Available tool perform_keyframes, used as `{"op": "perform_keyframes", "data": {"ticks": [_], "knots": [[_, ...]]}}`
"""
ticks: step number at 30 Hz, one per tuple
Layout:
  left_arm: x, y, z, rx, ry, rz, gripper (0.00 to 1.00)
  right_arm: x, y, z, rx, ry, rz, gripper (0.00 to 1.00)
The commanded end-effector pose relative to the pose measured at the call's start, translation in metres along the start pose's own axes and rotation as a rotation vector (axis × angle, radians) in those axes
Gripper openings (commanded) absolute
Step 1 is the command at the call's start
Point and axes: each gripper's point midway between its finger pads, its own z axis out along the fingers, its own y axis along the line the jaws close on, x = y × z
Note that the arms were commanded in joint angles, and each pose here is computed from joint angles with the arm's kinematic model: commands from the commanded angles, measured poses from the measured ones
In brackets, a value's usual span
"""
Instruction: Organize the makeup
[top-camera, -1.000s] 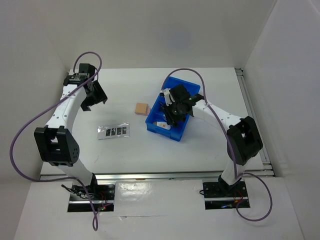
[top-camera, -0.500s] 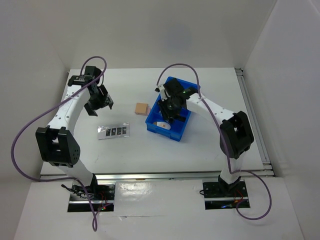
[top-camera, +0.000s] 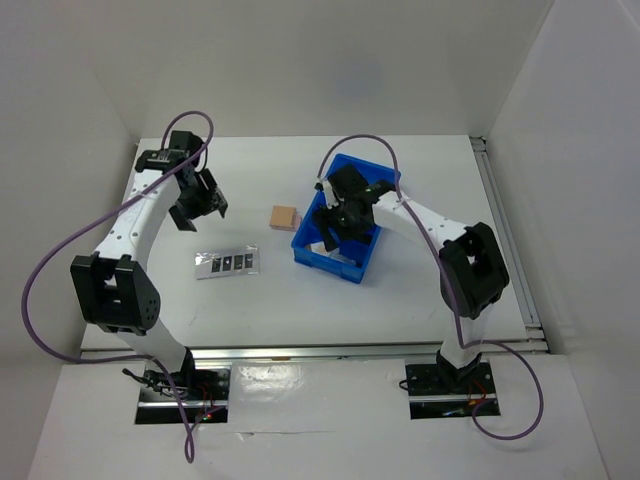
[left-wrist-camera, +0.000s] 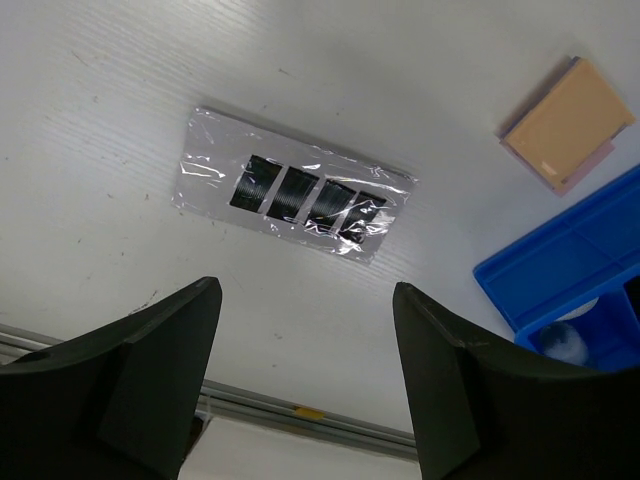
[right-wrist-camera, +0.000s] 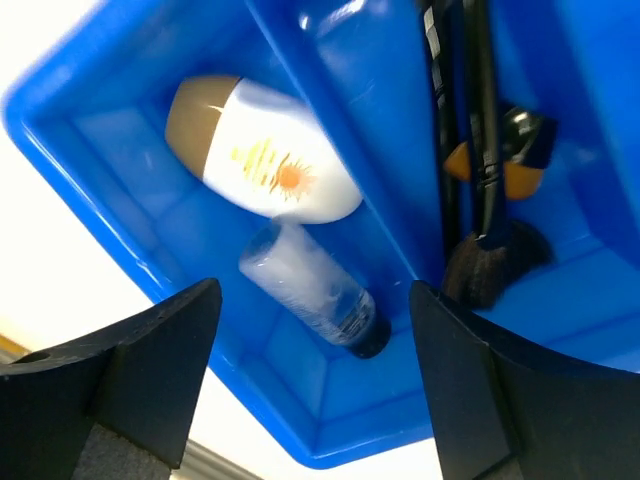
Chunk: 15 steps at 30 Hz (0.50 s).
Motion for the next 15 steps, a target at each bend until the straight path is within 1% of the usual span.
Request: {"op": "perform_keyframes", "data": {"ticks": [1, 4, 6, 7, 8, 9, 10, 11, 12, 13, 14, 15], "knots": [[-0.014, -0.019, -0.029, 0.097, -0.080, 0.033, 0.83, -0.041, 0.006, -0.030, 0.043, -0.192, 0.015, 0.83], [-0.014, -0.018, -0.034, 0.117, -0.110, 0.047, 0.83, -0.073, 0.004, -0.035, 0.080, -0.276, 0.031, 0.77], [-0.013, -0.019, -0.032, 0.134, -0.116, 0.056, 0.83, -0.089, 0.003, -0.032, 0.114, -0.294, 0.041, 0.77], [-0.012, -0.017, -0.028, 0.122, -0.118, 0.055, 0.83, -0.092, 0.005, -0.029, 0.131, -0.273, 0.034, 0.77], [-0.013, -0.017, -0.031, 0.128, -0.126, 0.054, 0.83, -0.111, 0.001, -0.024, 0.158, -0.285, 0.050, 0.80], [-0.014, -0.011, -0.032, 0.106, -0.143, 0.052, 0.83, -0.118, 0.005, -0.021, 0.162, -0.279, 0.053, 0.83], [-0.014, -0.011, -0.032, 0.106, -0.143, 0.052, 0.83, -0.126, 0.010, -0.019, 0.164, -0.280, 0.044, 0.84], [-0.015, -0.011, -0.037, 0.115, -0.156, 0.050, 0.83, -0.140, 0.007, -0.015, 0.190, -0.281, 0.062, 0.86], [-0.015, -0.007, -0.045, 0.113, -0.174, 0.047, 0.83, -0.147, 0.014, -0.012, 0.195, -0.284, 0.051, 0.87], [-0.016, -0.005, -0.049, 0.112, -0.191, 0.044, 0.83, -0.153, 0.020, -0.009, 0.198, -0.293, 0.070, 0.94], [-0.017, 0.000, -0.050, 0.101, -0.199, 0.034, 0.83, -0.169, 0.021, -0.017, 0.200, -0.329, 0.086, 0.97], [-0.018, 0.001, -0.054, 0.108, -0.209, 0.033, 0.84, -0.168, 0.020, 0.002, 0.205, -0.301, 0.084, 0.97]]}}
